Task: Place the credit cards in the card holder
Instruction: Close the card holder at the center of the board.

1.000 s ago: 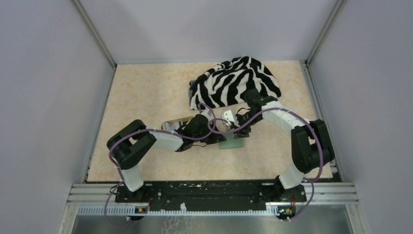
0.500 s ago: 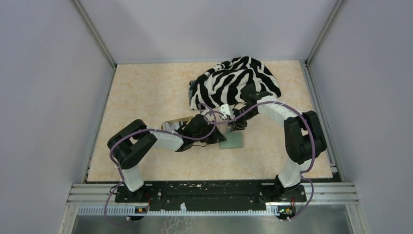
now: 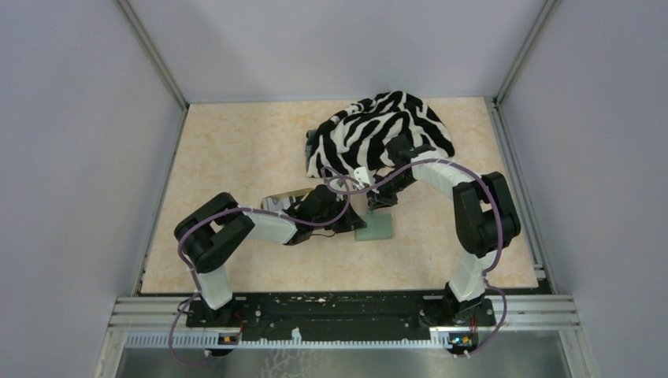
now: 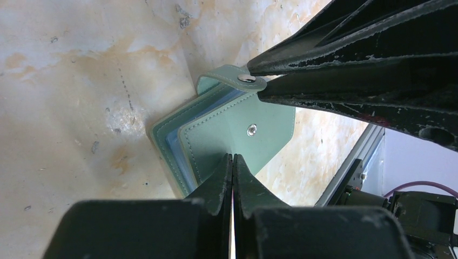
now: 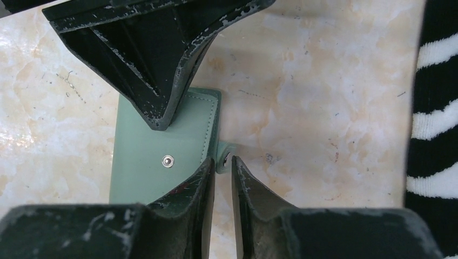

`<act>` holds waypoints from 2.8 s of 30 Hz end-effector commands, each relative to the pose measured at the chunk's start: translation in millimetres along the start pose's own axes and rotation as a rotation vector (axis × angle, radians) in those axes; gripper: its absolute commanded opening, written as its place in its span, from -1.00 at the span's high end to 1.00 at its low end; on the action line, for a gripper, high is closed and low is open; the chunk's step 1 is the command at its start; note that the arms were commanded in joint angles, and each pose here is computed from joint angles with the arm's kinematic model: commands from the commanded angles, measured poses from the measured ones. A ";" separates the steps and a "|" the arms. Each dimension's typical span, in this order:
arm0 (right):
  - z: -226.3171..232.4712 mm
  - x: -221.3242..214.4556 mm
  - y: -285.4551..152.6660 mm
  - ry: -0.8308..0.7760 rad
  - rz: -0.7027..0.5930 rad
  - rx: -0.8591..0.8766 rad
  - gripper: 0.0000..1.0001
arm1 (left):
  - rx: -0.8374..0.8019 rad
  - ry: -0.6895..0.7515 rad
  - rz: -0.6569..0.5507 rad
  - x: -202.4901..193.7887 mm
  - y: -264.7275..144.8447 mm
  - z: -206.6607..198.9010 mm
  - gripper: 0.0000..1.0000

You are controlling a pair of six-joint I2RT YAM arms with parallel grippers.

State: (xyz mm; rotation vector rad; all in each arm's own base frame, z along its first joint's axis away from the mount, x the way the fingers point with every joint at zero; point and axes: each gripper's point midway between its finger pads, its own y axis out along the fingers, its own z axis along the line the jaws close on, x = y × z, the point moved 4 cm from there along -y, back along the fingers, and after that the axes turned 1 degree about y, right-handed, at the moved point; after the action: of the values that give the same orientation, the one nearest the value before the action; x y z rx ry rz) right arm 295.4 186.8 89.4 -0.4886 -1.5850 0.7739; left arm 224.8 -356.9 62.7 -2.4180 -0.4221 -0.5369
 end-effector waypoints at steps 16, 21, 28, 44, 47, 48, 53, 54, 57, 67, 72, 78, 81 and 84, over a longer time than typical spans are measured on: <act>1.6 24.1 -15.3 0.033 -0.045 -0.034 1.00 | 0.034 -0.010 0.041 -10.8 2.3 11.1 1.00; 17.9 22.9 -18.2 0.014 -0.057 -0.071 1.00 | 0.056 -0.029 0.043 -12.4 2.1 14.9 1.00; 31.3 6.4 -13.1 0.005 -0.009 -0.081 1.00 | 0.055 -0.032 0.041 -12.3 2.8 14.9 1.00; 43.4 -1.3 -5.6 -0.016 0.012 -0.065 1.00 | 0.035 -0.032 0.055 -13.1 4.5 11.5 1.00; 46.2 -1.2 -5.3 -0.020 0.013 -0.051 1.00 | 0.033 -0.033 0.055 -12.8 4.0 10.7 1.00; 47.1 -0.7 -5.6 -0.019 0.011 -0.047 1.00 | 0.031 -0.033 0.055 -12.8 4.1 10.5 1.00; 51.4 -1.1 -3.6 -0.021 0.021 -0.033 1.00 | 0.026 -0.033 0.059 -13.2 5.3 10.0 1.00; 51.8 -1.2 -3.4 -0.025 0.024 -0.032 1.00 | 0.025 -0.034 0.059 -13.1 5.2 9.7 1.00; 53.1 -0.6 -3.1 -0.031 0.028 -0.031 1.00 | 0.022 -0.033 0.059 -13.0 5.0 9.1 1.00; 59.1 -5.4 -2.0 -0.043 0.061 -0.023 1.00 | 0.015 -0.034 0.062 -13.2 4.4 7.7 1.00; 61.2 -6.4 -2.0 -0.045 0.065 -0.025 1.00 | 0.011 -0.034 0.066 -14.2 4.2 7.9 1.00; 62.6 -3.9 -2.9 -0.050 0.061 -0.024 1.00 | 0.008 -0.036 0.067 -15.1 2.9 8.1 1.00; 65.3 -4.4 -0.3 -0.054 0.069 -0.014 1.00 | 0.006 -0.037 0.068 -15.4 3.2 8.0 1.00; 68.7 -6.6 2.6 -0.054 0.081 -0.003 1.00 | 0.003 -0.036 0.066 -14.7 3.2 7.0 1.00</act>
State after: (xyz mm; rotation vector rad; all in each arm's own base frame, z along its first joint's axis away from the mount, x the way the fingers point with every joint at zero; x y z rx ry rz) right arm 241.9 167.8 76.6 -0.5715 -1.6103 0.8291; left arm 220.5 -359.6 62.3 -2.4511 -0.4001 -0.4897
